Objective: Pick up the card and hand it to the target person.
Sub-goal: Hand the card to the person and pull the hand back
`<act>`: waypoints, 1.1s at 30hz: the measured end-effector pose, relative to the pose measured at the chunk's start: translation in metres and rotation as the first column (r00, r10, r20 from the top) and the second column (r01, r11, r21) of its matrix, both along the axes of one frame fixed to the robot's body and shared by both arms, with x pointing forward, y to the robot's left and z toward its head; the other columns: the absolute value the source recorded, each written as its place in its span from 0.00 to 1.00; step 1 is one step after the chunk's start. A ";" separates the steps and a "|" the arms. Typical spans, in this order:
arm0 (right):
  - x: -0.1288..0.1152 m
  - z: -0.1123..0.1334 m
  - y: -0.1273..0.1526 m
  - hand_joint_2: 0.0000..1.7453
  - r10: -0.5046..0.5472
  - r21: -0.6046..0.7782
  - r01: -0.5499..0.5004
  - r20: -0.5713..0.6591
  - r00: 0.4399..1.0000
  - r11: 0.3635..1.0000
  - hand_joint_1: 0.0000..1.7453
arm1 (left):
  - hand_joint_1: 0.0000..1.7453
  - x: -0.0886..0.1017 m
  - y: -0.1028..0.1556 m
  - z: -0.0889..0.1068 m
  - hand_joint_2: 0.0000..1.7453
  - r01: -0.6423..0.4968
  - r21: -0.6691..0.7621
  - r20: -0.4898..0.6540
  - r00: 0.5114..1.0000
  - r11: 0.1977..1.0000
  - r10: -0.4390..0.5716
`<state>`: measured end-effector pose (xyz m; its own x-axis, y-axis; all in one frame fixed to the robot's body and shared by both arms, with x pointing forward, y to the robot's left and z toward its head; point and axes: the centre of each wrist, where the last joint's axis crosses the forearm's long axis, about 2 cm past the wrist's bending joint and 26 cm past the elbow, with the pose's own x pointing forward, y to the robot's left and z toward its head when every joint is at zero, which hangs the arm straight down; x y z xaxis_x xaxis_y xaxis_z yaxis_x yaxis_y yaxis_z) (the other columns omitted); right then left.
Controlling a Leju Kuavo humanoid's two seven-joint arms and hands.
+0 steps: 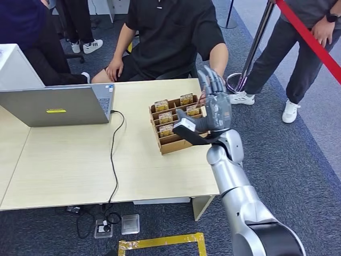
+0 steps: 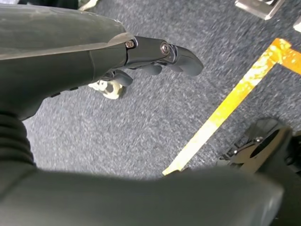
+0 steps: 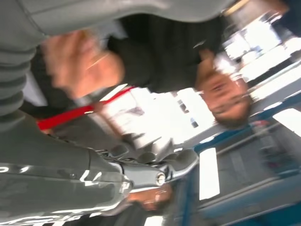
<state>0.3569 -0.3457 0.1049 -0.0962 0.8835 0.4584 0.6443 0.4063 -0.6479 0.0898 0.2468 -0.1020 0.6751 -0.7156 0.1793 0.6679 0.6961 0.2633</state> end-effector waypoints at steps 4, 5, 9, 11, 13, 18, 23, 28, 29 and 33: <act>-0.052 -0.052 -0.042 0.00 -0.172 0.068 0.186 -0.169 0.970 0.980 0.00 | 0.00 -0.008 -0.001 -0.002 0.00 -0.018 -0.021 -0.012 1.000 1.000 0.018; -0.070 -0.070 -0.051 0.00 -0.208 0.091 0.234 -0.232 0.950 0.968 0.00 | 0.00 -0.010 -0.001 -0.002 0.00 -0.023 -0.031 -0.016 1.000 0.999 0.023; -0.131 -0.125 -0.064 0.00 -0.277 0.216 0.408 -0.456 0.845 0.887 0.00 | 0.00 -0.011 -0.002 -0.002 0.00 -0.034 -0.056 -0.009 0.999 0.998 0.033; -0.152 -0.146 -0.058 0.00 -0.246 0.291 0.485 -0.588 0.771 0.825 0.00 | 0.00 -0.011 -0.001 -0.002 0.00 -0.050 -0.073 -0.014 0.999 0.996 0.049; -0.170 -0.162 -0.047 0.00 -0.155 0.346 0.552 -0.727 0.669 0.758 0.25 | 0.10 -0.011 0.001 -0.002 0.00 -0.070 -0.101 -0.037 0.997 0.992 0.067; -0.213 -0.187 -0.018 0.00 0.059 0.316 0.673 -0.925 0.376 0.669 1.00 | 0.97 -0.008 0.004 -0.002 0.00 -0.059 -0.136 -0.056 0.997 0.989 0.052; -0.243 -0.200 0.009 0.25 0.183 0.229 0.727 -0.973 0.143 0.647 1.00 | 1.00 -0.005 0.003 -0.002 1.00 -0.028 -0.145 -0.074 0.997 0.989 0.017; -0.258 -0.206 0.033 1.00 0.276 0.212 0.754 -0.960 0.042 0.622 1.00 | 1.00 -0.002 -0.003 -0.001 1.00 -0.202 -0.262 -0.083 0.979 0.944 0.186; -0.259 -0.206 0.037 1.00 0.308 0.238 0.789 -0.949 0.064 0.567 1.00 | 1.00 -0.001 -0.003 0.000 1.00 -0.348 -0.310 -0.099 0.938 0.885 0.333; -0.261 -0.206 0.035 1.00 0.248 0.170 0.685 -0.969 -0.017 0.709 1.00 | 1.00 -0.001 -0.001 -0.001 1.00 -0.092 -0.226 -0.073 0.994 0.970 0.077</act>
<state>0.0955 -0.3111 -0.1014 0.9407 0.2994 0.1598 -0.2045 0.8758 -0.4373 0.0889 0.2463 -0.1025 0.7465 -0.6004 0.2866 0.6143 0.7875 0.0497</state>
